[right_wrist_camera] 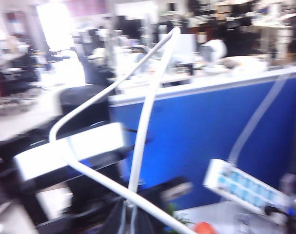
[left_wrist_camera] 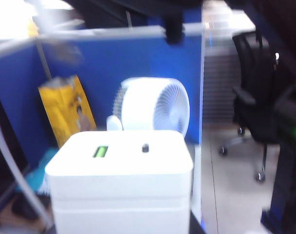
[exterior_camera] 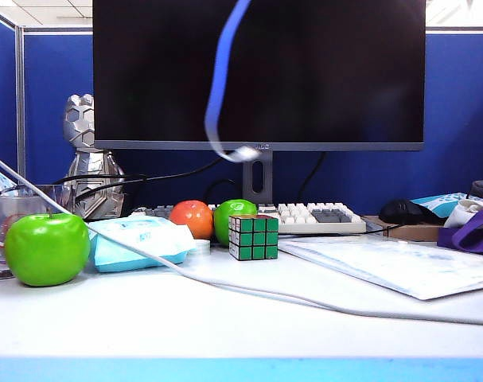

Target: Pick up the Type-C charging cable and the charging base, insert one end of the Type-C charger into the corresponding slot on the base, and finally place the plugged-in charger back on the table.

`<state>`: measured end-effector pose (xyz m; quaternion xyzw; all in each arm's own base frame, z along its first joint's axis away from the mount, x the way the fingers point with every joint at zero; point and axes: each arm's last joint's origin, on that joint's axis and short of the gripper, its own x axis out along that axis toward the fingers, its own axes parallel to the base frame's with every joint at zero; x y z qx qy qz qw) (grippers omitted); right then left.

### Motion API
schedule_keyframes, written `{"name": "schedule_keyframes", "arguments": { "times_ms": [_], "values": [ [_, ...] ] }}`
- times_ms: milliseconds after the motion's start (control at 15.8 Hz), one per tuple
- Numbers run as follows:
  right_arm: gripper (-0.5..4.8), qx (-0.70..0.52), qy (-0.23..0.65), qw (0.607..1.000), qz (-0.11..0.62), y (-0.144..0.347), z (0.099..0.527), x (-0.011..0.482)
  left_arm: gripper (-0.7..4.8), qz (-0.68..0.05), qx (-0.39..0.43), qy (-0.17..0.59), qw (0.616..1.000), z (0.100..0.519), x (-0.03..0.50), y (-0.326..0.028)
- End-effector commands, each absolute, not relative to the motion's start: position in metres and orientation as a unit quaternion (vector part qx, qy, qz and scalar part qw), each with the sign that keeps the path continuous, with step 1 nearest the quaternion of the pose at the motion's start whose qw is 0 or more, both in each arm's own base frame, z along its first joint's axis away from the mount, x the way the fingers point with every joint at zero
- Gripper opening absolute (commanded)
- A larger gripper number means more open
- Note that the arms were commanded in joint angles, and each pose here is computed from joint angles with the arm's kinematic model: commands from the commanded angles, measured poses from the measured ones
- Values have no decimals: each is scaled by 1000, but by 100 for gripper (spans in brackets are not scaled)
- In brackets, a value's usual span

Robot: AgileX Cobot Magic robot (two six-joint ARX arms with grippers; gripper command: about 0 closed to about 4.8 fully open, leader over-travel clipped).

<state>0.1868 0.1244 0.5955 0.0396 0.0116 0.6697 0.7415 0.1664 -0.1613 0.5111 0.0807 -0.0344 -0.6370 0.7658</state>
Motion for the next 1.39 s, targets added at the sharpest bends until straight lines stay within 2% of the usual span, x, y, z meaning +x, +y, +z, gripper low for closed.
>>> {"name": "schedule_keyframes", "arguments": {
  "times_ms": [63,253,1389],
  "values": [
    [0,41,2,720,693,122,601,180,-6,-636,47,-84,766,527,164,-159],
    [0,41,2,719,694,122,601,180,-6,-637,17,-94,765,533,163,-159],
    [0,38,-5,710,703,123,602,179,-6,-636,10,-92,766,534,163,-159]
  ]
}}
